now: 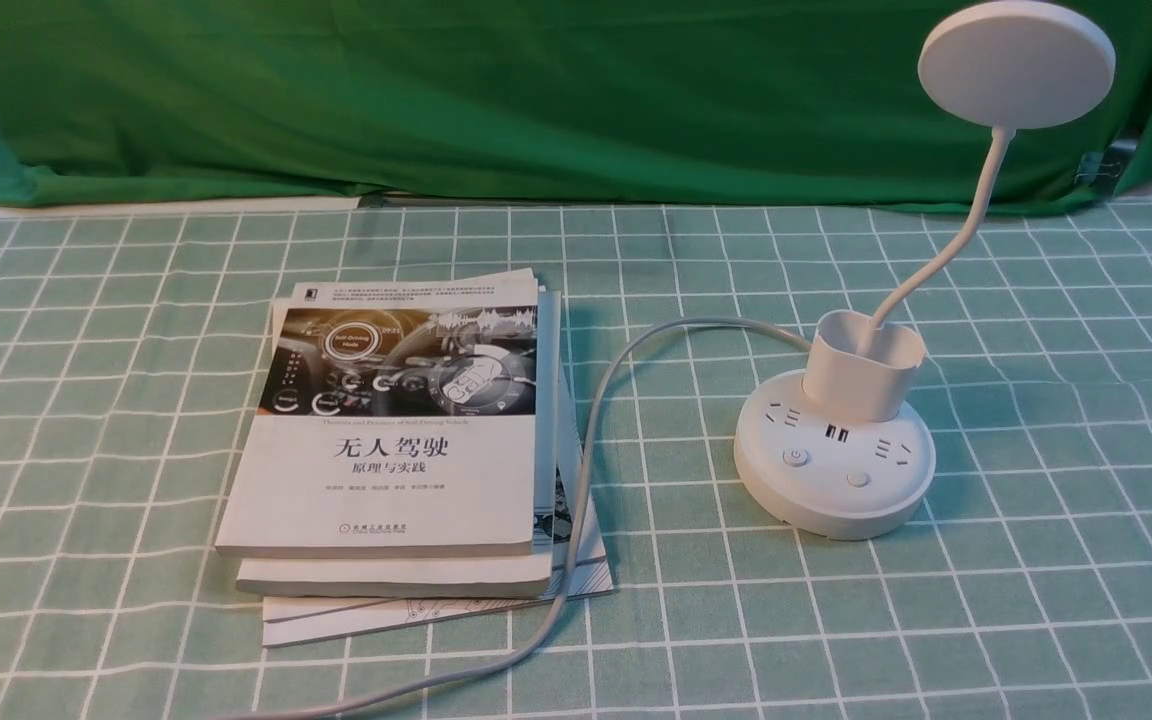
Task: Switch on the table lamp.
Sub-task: 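Press the button on the base of the white desk lamp with the right gripper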
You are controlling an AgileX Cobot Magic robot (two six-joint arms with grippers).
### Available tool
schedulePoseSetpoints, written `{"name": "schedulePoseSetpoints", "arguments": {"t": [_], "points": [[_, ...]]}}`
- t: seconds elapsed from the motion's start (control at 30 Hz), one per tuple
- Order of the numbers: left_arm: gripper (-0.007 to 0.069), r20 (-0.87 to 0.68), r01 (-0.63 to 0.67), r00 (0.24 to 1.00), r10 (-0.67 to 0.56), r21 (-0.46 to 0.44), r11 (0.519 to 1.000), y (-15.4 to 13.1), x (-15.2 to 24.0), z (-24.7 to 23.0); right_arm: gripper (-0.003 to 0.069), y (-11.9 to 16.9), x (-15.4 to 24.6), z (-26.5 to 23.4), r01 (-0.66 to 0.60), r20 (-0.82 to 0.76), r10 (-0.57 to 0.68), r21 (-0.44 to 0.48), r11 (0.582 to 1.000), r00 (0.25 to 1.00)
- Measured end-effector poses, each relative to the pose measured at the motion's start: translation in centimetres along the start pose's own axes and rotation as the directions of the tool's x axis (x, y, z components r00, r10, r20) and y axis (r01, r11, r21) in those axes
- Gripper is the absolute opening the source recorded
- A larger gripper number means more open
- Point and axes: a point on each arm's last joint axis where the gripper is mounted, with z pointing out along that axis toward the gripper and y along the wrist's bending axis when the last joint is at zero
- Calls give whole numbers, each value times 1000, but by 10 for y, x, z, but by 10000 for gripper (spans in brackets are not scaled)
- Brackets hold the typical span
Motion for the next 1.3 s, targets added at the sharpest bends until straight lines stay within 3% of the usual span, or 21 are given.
{"name": "schedulePoseSetpoints", "arguments": {"t": [0.93,1.0,1.03,1.07,1.1,1.13,1.17,1.23,1.27,1.3], "points": [[21,0,0,1000,0,0,1000,0,0,0,239,0,0,0,-3,1,3,0,1000,1000],[21,0,0,1000,0,0,1000,0,0,0,239,0,-1,0,-70,11,70,-6,998,997],[21,0,-6,1000,6,-1,1000,0,0,0,239,1,-2,0,-163,20,163,-15,986,986],[21,0,0,1000,0,0,1000,0,0,0,239,2,-3,0,-287,23,287,-26,958,958],[21,0,0,1000,0,0,1000,0,0,0,239,2,-3,0,-318,25,319,-30,948,948],[21,0,0,1000,0,0,1000,0,0,0,239,3,-4,0,-613,11,615,-57,788,789],[21,0,0,1000,0,0,1000,0,0,0,239,4,-4,0,-747,-2,748,-66,662,664],[21,0,-6,1000,6,-1,1000,0,0,0,239,5,-5,0,-881,-20,882,-70,469,471],[21,0,0,1000,0,0,1000,0,0,0,239,5,-5,0,-907,-24,908,-69,415,418],[21,0,0,1000,0,0,1000,0,0,0,239,5,-5,0,-911,-25,912,-69,407,410]]}}
